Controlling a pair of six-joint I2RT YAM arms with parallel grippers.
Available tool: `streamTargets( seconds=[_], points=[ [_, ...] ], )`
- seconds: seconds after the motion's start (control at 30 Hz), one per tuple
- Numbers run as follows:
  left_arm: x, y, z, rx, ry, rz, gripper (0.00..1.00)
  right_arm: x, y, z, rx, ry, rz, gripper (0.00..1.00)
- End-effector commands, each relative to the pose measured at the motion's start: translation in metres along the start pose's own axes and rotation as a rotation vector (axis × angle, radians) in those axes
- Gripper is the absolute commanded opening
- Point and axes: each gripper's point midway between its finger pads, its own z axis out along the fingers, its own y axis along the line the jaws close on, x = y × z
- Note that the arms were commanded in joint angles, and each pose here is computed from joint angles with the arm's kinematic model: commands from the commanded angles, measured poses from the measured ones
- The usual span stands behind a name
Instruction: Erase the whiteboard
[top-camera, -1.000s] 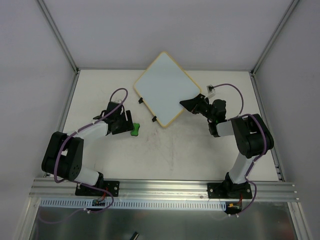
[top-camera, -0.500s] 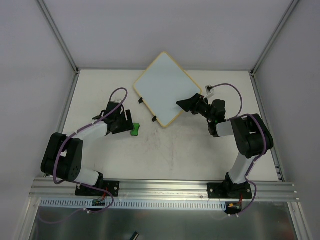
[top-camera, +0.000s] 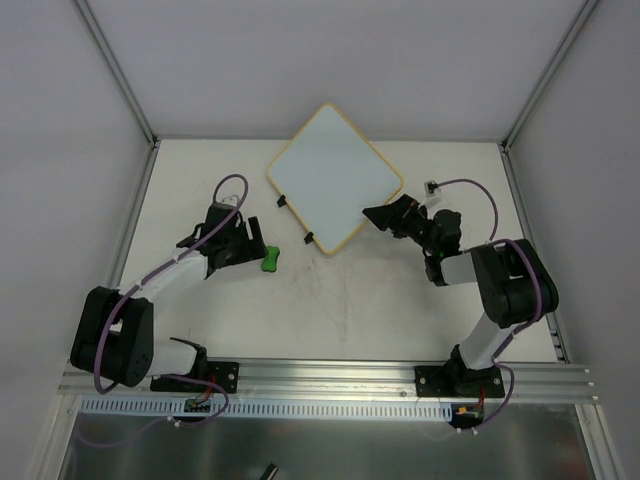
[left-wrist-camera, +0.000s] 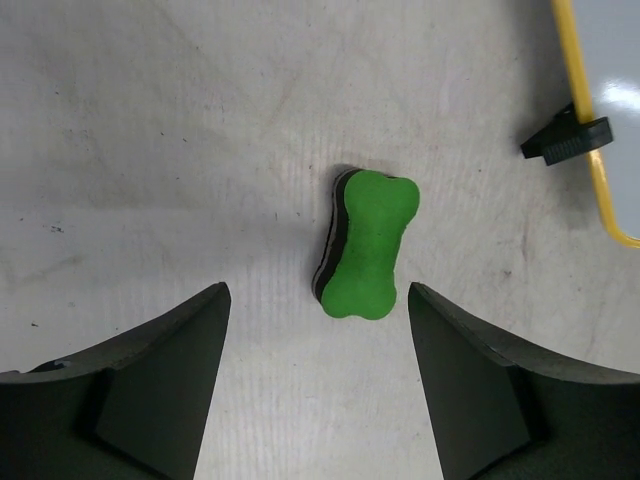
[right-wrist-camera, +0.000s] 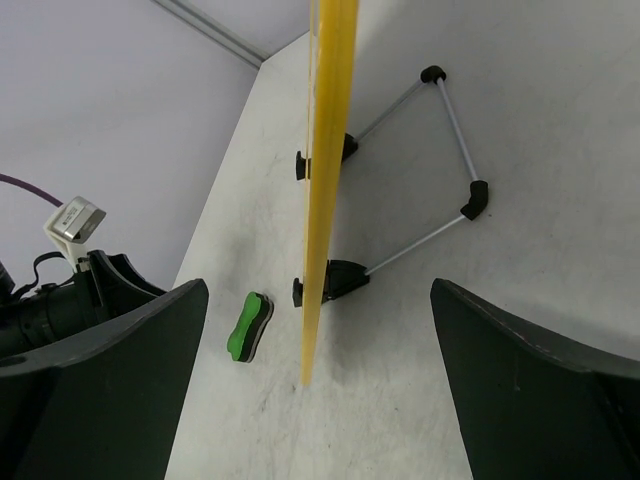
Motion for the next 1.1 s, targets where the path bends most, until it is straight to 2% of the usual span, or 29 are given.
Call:
streamTargets(
  seconds=[0.0,0.13,0.23,0.27,0.33,0.37,0.8,1.07],
  points=[
    [-0.01,-0.003,-0.015,0.018,-0.053,-0.025,0.73,-0.027,0.013,-0.017,0.005,-0.118,-0.027,0.99],
    [-0.015,-0.012,-0.027,0.071,-0.083,-0.019,0.79,-0.03,0.029,-0.032,-0.007,-0.138,-0.033,0.99],
    [-0.015,-0.009,-0.036,0.069,-0.123,-0.024,0.96,-0.023,0.027,-0.041,0.03,-0.109,-0.024,0.99],
    [-0.017,-0.011,-0.041,0.082,-0.143,-0.028,0.99,-0.029,0.036,-0.047,0.019,-0.129,-0.041,0.99],
    [-0.012,-0.008,-0.042,0.08,-0.148,-0.027,0.99,-0.018,0.025,-0.058,0.089,-0.107,-0.048,0.99],
    [-0.014,-0.007,-0.047,0.083,-0.169,-0.027,0.99,-0.026,0.035,-0.066,0.086,-0.139,-0.077,0.99],
    [0.008,0.002,-0.069,0.144,-0.261,-0.013,0.99,0.007,0.003,-0.134,0.39,-0.006,-0.216,0.99],
    [0.01,0.004,-0.085,0.191,-0.358,0.029,0.99,0.022,-0.018,-0.157,0.462,-0.006,-0.288,0.99]
  ],
)
